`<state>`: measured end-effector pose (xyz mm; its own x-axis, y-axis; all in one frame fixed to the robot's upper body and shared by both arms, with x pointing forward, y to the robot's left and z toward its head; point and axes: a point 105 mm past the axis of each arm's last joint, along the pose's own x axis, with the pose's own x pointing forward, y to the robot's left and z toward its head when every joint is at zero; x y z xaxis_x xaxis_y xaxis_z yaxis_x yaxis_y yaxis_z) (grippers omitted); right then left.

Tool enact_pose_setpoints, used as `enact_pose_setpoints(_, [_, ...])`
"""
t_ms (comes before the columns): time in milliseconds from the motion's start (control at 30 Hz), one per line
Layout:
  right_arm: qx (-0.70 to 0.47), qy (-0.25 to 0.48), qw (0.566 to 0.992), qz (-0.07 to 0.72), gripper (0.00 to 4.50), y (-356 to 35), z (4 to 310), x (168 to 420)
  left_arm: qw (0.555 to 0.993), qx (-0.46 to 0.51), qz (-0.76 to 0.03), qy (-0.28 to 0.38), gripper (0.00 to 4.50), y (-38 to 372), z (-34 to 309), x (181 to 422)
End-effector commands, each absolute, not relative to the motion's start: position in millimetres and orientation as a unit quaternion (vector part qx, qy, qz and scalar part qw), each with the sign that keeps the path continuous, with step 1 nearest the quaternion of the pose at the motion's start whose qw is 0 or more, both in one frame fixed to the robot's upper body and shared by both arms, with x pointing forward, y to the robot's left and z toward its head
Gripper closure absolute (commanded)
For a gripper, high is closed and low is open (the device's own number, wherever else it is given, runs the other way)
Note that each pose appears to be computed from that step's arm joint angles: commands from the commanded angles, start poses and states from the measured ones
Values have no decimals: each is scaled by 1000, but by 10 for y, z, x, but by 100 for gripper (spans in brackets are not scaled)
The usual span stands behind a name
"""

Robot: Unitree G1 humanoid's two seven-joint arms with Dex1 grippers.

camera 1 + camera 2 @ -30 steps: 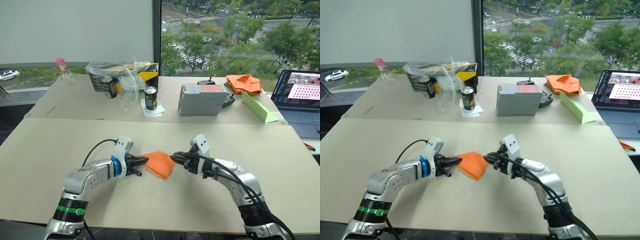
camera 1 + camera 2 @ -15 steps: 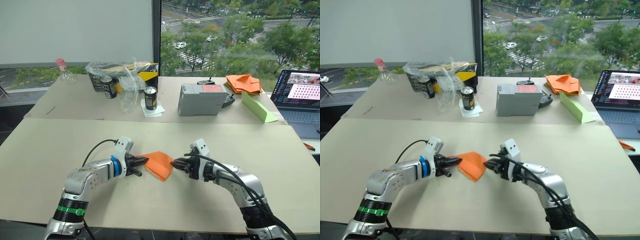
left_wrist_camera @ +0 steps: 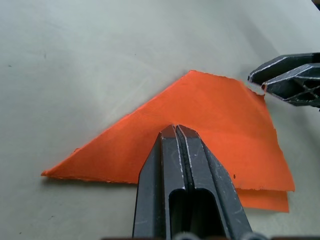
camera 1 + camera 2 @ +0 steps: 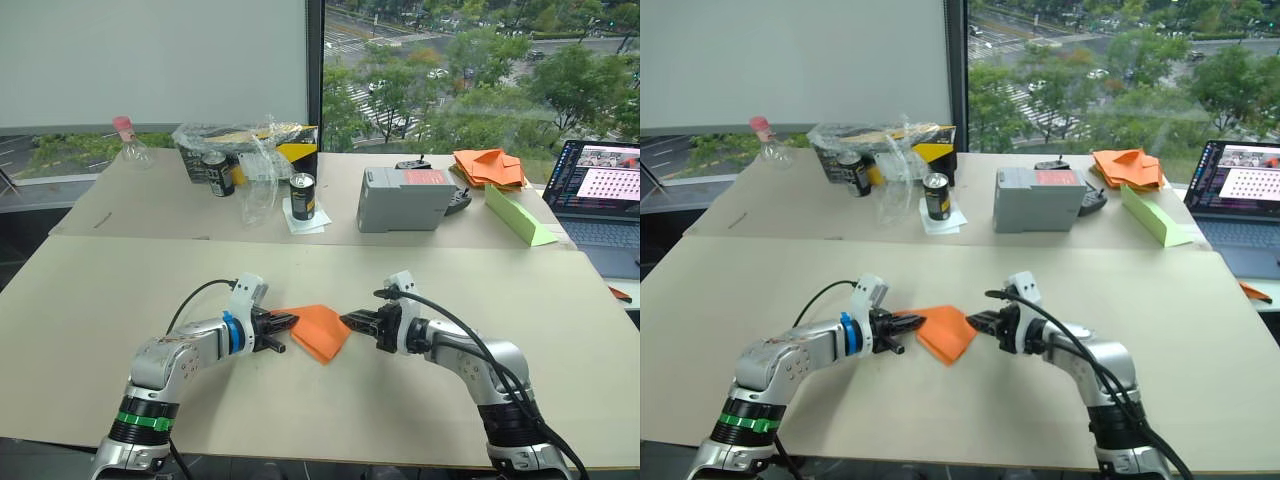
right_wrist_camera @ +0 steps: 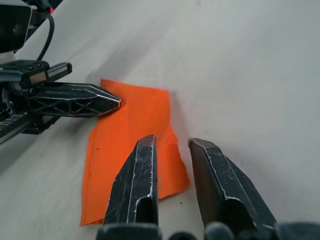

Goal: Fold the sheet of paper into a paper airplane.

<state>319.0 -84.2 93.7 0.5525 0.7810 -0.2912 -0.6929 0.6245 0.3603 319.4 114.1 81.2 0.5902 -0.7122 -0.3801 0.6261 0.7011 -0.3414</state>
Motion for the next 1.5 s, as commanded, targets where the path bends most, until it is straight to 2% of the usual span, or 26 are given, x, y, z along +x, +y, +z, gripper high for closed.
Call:
enact_pose_setpoints(33, [105,206,871,433,332,-845,1028,3159,880,-83,-366,290,450,1152,625,3142])
enact_pose_setpoints(367, [116,218,872,422,332,-908,993,3163,880,-82,-367,289,450,1152,632,3146])
enact_pose_setpoints(467, [115,218,872,422,248,-909,1000,3166,880,-82,-368,289,450,1150,632,3145])
enact_pose_setpoints(633, [111,224,874,417,79,-929,984,3176,880,-82,-367,289,450,1151,634,3149])
enact_pose_setpoints(933, [100,240,873,412,79,-966,910,3158,880,-82,-367,289,450,1163,636,3138])
enact_pose_setpoints(1133, [97,261,856,436,79,-887,877,3059,880,-81,-367,290,450,1165,636,3137])
enact_pose_setpoints(1500, [127,267,833,467,79,-760,976,2969,880,-83,-367,289,450,1149,637,3143])
